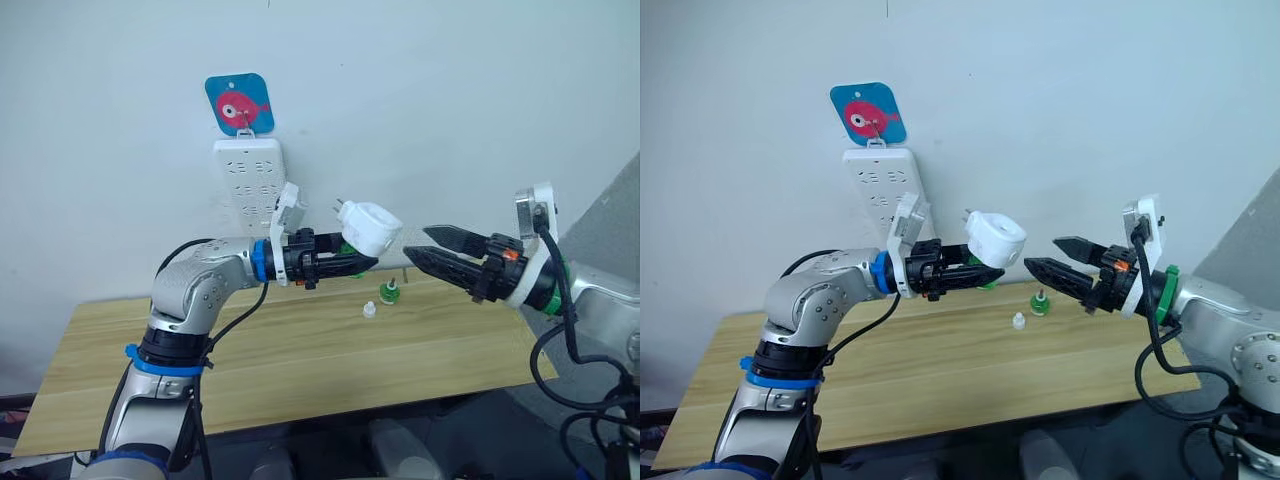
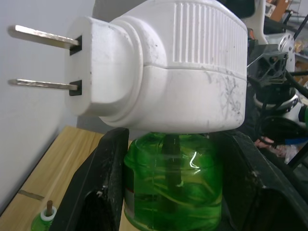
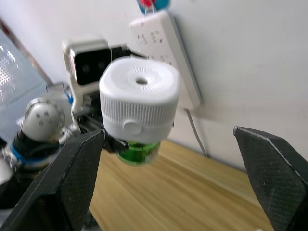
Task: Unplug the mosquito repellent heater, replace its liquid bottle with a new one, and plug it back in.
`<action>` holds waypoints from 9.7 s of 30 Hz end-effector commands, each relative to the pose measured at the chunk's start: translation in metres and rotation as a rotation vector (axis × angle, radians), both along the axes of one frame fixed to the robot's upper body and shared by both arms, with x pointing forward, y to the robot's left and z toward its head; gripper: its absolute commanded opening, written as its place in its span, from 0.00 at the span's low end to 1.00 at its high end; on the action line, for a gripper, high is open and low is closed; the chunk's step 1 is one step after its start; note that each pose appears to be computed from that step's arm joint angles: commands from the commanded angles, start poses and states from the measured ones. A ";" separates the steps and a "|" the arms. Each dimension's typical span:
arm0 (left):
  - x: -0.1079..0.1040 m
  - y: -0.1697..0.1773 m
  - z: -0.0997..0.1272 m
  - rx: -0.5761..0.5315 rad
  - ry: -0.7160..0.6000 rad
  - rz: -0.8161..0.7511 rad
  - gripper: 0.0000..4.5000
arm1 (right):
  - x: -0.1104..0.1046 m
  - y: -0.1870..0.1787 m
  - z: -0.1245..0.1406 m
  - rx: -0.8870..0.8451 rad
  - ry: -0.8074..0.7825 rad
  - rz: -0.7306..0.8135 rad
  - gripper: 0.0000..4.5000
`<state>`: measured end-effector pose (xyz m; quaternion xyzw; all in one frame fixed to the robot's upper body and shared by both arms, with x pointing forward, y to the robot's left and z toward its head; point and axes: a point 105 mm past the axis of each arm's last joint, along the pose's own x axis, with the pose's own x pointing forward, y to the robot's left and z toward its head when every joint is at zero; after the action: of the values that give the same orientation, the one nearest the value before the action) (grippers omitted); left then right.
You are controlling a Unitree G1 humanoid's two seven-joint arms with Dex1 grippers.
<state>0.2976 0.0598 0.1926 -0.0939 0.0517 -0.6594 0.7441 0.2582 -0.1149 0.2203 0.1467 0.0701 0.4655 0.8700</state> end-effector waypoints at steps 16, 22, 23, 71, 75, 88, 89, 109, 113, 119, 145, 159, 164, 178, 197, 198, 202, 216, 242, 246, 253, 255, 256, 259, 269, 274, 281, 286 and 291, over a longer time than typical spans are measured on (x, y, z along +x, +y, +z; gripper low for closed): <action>-0.003 -0.004 0.022 -0.069 -0.058 0.023 0.51 | 0.015 0.045 0.018 0.130 -0.026 0.016 1.00; -0.004 -0.006 0.027 -0.076 -0.061 0.030 0.51 | 0.017 0.053 0.017 0.148 -0.019 0.043 1.00; -0.004 -0.006 0.027 -0.076 -0.059 0.031 0.51 | 0.017 0.054 0.017 0.150 -0.018 0.049 1.00; 0.008 0.092 -0.027 0.112 -0.173 0.501 1.00 | 0.022 0.050 0.021 -0.103 -0.313 -0.090 0.67; 0.018 0.145 -0.026 0.112 -0.161 0.751 1.00 | 0.021 0.046 0.015 -0.206 -0.365 -0.126 0.67; 0.067 0.169 -0.012 0.139 -0.196 0.851 1.00 | 0.015 0.053 0.012 -0.205 -0.356 -0.115 0.67; 0.070 0.168 -0.010 0.149 -0.205 0.853 1.00 | 0.014 0.054 0.012 -0.205 -0.355 -0.116 0.67; 0.092 0.139 -0.004 0.225 -0.225 0.648 1.00 | 0.009 0.055 0.007 -0.205 -0.334 -0.111 0.67; 0.088 0.133 -0.003 0.243 -0.221 0.585 1.00 | 0.008 0.055 0.006 -0.206 -0.332 -0.109 0.67; 0.085 0.131 0.001 0.235 -0.213 0.543 1.00 | 0.007 0.058 0.004 -0.204 -0.325 -0.094 0.67; 0.088 0.116 -0.002 0.186 -0.202 0.577 0.29 | 0.064 0.122 -0.013 -0.317 -0.212 -0.165 0.67; 0.084 0.117 -0.004 0.195 -0.208 0.585 0.29 | 0.091 0.125 -0.009 -0.299 -0.209 -0.244 0.67; 0.084 0.117 -0.004 0.195 -0.206 0.585 0.29 | 0.091 0.129 -0.006 -0.298 -0.223 -0.231 0.67; 0.084 0.116 -0.004 0.198 -0.207 0.580 0.29 | 0.085 0.135 -0.013 -0.340 -0.236 -0.169 0.67; 0.080 0.114 -0.006 0.203 -0.195 0.561 0.29 | 0.090 0.142 -0.013 -0.341 -0.282 -0.174 0.67; 0.079 0.113 -0.006 0.203 -0.194 0.558 0.29 | 0.091 0.143 -0.013 -0.347 -0.291 -0.173 0.67; 0.078 0.112 -0.007 0.201 -0.189 0.551 0.29 | 0.093 0.149 -0.014 -0.356 -0.299 -0.170 0.67; 0.076 0.110 -0.008 0.197 -0.182 0.541 0.29 | 0.099 0.164 -0.016 -0.327 -0.270 -0.123 0.67; 0.085 0.130 -0.007 0.244 -0.254 0.639 0.29 | 0.052 0.119 -0.039 -0.436 -0.266 0.053 1.00; 0.087 0.138 -0.004 0.250 -0.280 0.648 0.29 | 0.030 0.101 -0.043 -0.487 -0.288 0.134 1.00; 0.087 0.145 -0.001 0.270 -0.299 0.644 0.69 | 0.036 0.093 -0.032 -0.491 -0.318 0.105 1.00; 0.086 0.153 0.000 0.288 -0.308 0.672 0.83 | 0.037 0.094 -0.028 -0.488 -0.336 0.102 1.00; 0.085 0.156 0.000 0.293 -0.311 0.680 0.89 | 0.037 0.094 -0.027 -0.487 -0.343 0.103 1.00; 0.072 0.170 -0.005 0.337 -0.303 0.676 0.99 | 0.034 0.096 -0.023 -0.468 -0.379 0.125 1.00; 0.016 0.199 -0.012 0.483 -0.282 0.623 1.00 | 0.023 0.108 -0.016 -0.382 -0.448 0.196 0.96; -0.023 0.181 -0.015 0.473 -0.217 0.513 1.00 | 0.029 0.125 -0.025 -0.373 -0.447 0.176 0.62; -0.050 0.154 -0.023 0.418 -0.208 0.506 1.00 | 0.040 0.148 -0.037 -0.367 -0.453 0.109 0.07; -0.059 0.144 -0.030 0.370 -0.226 0.554 1.00 | 0.048 0.157 -0.037 -0.352 -0.472 0.058 0.01; -0.065 0.136 -0.033 0.353 -0.268 0.571 1.00 | 0.055 0.160 -0.037 -0.341 -0.473 0.015 0.01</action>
<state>0.2344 0.1982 0.1504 0.0901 0.0632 -0.4135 0.9038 0.3127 0.0435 0.1656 -0.1114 -0.0193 0.4796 0.8702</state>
